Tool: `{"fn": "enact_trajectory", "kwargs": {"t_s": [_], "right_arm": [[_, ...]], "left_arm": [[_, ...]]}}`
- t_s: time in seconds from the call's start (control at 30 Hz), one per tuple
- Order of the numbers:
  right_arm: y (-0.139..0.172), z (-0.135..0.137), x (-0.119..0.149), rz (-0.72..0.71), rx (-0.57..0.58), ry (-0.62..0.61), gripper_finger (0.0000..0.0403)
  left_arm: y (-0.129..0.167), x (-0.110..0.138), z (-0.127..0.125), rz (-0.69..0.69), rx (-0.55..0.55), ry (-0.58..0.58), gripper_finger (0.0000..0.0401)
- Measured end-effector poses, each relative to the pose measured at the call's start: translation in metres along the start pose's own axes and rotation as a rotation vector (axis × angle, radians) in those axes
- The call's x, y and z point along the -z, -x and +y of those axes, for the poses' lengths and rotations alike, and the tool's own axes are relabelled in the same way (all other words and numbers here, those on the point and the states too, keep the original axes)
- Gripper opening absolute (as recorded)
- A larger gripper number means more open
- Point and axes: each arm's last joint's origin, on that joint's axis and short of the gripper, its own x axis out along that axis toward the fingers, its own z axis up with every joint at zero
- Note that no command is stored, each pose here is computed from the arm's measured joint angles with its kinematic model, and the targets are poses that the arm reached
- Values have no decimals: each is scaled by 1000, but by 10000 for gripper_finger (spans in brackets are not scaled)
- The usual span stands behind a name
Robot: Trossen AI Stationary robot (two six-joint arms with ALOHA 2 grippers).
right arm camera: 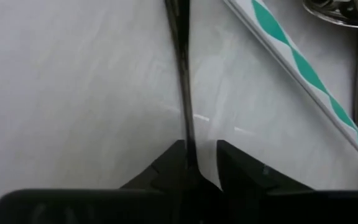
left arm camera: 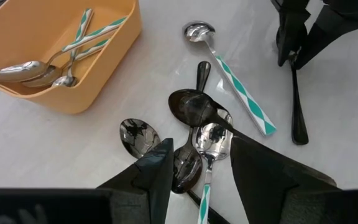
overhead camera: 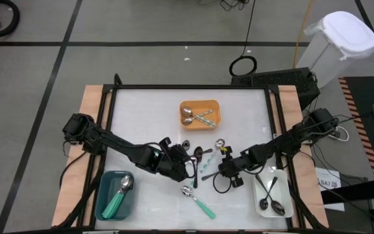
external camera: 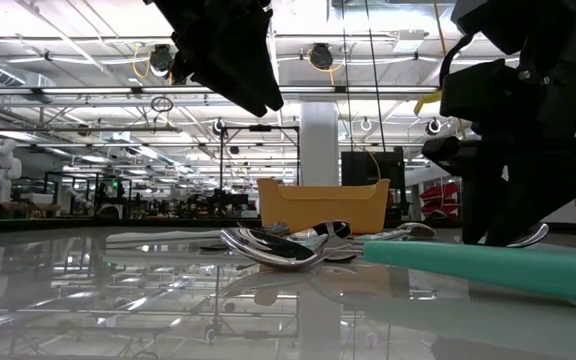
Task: Sort silverware by color (type)
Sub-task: Put the black spoon into the white bin
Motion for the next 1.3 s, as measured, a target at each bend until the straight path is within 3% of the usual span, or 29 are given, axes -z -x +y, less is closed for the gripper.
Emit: {"fn": "enact_trajectory", "kwargs": {"t_s": [0.2, 0.4, 0.7, 1.1, 1.3], "right_arm": [[0, 1, 1, 8, -26, 26, 11], [13, 0, -5, 44, -25, 35, 8], [59, 15, -23, 70, 16, 75, 3], [134, 34, -40, 101, 123, -20, 2], [158, 44, -42, 120, 144, -126, 2]], "left_arm": [[0, 0, 0, 0, 0, -7, 161], [0, 0, 0, 0, 0, -8, 161], [1, 0, -1, -1, 2, -4, 161], [1, -4, -5, -44, 37, 53, 161], [1, -5, -5, -51, 41, 24, 161]]}}
